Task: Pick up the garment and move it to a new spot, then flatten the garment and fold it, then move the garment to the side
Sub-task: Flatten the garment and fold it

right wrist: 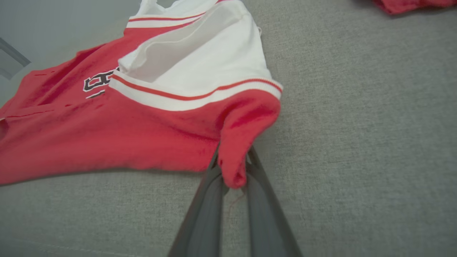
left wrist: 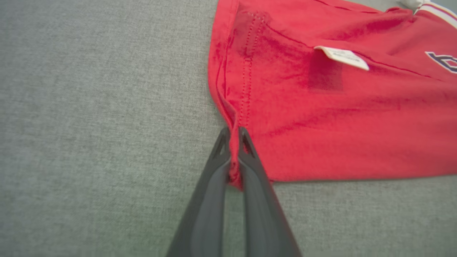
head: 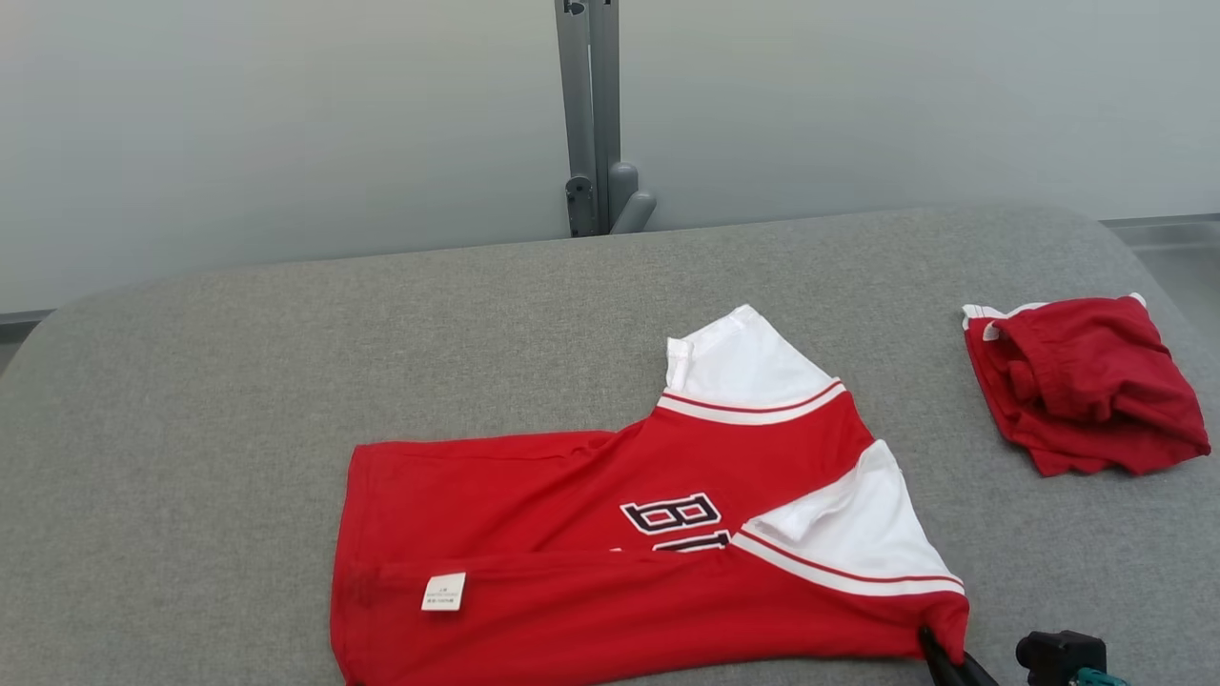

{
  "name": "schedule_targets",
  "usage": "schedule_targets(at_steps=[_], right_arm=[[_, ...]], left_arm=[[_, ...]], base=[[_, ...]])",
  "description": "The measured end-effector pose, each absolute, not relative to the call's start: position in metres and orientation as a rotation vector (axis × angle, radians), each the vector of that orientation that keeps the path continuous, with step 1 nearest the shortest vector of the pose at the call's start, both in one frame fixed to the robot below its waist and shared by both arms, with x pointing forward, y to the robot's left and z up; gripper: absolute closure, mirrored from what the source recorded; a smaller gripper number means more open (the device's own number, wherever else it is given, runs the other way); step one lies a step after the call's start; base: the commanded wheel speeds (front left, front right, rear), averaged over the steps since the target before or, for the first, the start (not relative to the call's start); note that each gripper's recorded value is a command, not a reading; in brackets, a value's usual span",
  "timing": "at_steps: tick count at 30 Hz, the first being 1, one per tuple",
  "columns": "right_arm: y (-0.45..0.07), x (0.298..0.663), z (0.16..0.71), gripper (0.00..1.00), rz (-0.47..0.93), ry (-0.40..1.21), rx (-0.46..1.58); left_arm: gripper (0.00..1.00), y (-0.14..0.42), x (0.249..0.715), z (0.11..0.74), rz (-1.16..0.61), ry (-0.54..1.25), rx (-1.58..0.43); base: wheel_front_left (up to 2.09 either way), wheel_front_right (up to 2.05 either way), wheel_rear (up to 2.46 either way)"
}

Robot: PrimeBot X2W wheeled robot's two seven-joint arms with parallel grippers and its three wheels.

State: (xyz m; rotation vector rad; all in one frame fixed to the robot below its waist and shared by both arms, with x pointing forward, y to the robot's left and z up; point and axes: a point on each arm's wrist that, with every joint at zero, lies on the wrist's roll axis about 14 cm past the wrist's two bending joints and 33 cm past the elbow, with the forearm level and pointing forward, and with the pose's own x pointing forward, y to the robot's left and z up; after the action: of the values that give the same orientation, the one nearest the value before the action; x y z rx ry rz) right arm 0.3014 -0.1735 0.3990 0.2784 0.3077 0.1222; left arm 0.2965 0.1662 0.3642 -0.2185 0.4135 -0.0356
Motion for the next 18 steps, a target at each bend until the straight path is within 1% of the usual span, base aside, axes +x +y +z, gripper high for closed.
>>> schedule_targets(at_steps=[4, 5, 6, 7, 12, 15, 18], right_arm=[[-0.176, 0.302, 0.397, 1.00, 0.113, 0.313, 0.281], [-0.179, 0.303, 0.398, 0.37, 0.104, 0.309, 0.282], [-0.181, 0.305, 0.399, 0.00, 0.098, 0.307, 0.281], [-0.183, 0.307, 0.400, 0.00, 0.091, 0.302, 0.281], [-0.201, 0.328, 0.417, 0.00, 0.057, 0.240, 0.241], [-0.204, 0.339, 0.426, 0.00, 0.052, 0.210, 0.231], [-0.203, 0.358, 0.439, 0.00, 0.061, 0.168, 0.209]], left_arm=[[1.00, 0.166, 0.294, 0.360, -0.034, 0.427, -0.219], [0.73, 0.166, 0.295, 0.360, -0.034, 0.429, -0.220], [0.19, 0.166, 0.296, 0.361, -0.034, 0.425, -0.222], [0.00, 0.166, 0.298, 0.363, -0.034, 0.419, -0.222], [0.00, 0.170, 0.315, 0.377, -0.029, 0.363, -0.213], [0.00, 0.169, 0.325, 0.385, -0.035, 0.336, -0.206], [0.00, 0.167, 0.343, 0.394, -0.046, 0.307, -0.195]], base=[[0.00, 0.00, 0.00], [0.00, 0.00, 0.00], [0.00, 0.00, 0.00], [0.00, 0.00, 0.00], [0.00, 0.00, 0.00], [0.00, 0.00, 0.00], [0.00, 0.00, 0.00]])
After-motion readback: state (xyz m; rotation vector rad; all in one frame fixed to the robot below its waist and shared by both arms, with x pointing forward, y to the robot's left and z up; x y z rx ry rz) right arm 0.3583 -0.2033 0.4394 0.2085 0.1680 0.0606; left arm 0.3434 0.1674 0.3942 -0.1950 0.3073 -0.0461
